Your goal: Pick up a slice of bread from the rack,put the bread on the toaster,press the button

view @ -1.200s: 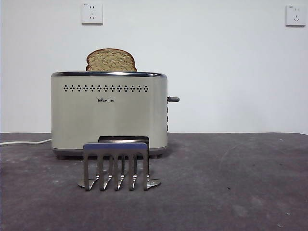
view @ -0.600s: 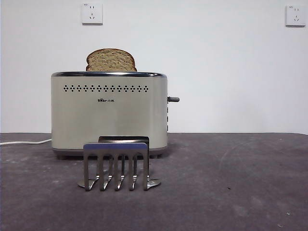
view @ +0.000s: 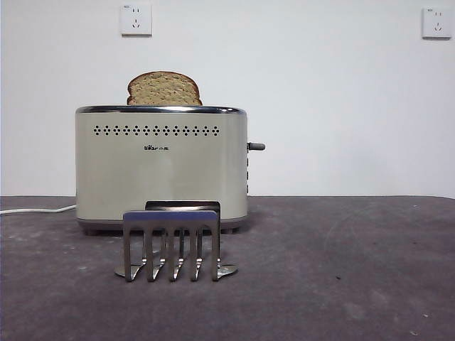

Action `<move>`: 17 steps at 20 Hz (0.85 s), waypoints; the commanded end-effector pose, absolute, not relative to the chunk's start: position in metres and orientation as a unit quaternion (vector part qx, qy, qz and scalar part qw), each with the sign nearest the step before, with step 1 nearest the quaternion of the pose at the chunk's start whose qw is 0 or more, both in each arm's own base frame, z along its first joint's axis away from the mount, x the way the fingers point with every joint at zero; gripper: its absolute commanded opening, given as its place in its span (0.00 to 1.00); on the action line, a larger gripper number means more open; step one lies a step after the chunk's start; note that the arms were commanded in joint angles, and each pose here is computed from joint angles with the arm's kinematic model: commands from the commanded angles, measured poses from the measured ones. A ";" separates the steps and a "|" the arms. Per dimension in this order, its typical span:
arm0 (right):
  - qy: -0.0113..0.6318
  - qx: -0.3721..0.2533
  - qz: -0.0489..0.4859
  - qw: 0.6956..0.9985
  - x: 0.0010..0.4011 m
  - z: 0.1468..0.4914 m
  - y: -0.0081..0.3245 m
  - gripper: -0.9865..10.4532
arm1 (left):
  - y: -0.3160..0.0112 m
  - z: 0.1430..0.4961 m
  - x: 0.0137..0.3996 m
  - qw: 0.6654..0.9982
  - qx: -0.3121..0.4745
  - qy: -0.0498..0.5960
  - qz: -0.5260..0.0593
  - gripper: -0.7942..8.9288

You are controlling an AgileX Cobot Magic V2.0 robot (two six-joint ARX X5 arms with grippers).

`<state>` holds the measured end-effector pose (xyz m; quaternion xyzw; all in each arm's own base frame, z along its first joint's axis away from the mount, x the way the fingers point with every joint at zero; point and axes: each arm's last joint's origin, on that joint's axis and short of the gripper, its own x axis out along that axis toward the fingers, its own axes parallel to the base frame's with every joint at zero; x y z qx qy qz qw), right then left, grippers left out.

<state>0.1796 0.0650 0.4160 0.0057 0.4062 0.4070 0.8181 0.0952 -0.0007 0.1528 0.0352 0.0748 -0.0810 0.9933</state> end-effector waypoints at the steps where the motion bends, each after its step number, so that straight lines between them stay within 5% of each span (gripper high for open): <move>1: 0.407 0.003 0.409 0.817 0.180 0.414 0.065 0.09 | 0.000 0.148 0.096 0.993 0.029 0.080 -0.079 0.08; 11: 0.405 0.003 0.405 0.820 0.179 0.415 0.064 0.09 | 0.000 0.148 0.096 0.993 0.029 0.080 -0.079 0.08; 17: 0.222 -0.053 0.393 0.890 0.138 0.449 0.041 0.09 | 0.000 0.148 0.096 0.993 0.029 0.080 -0.079 0.08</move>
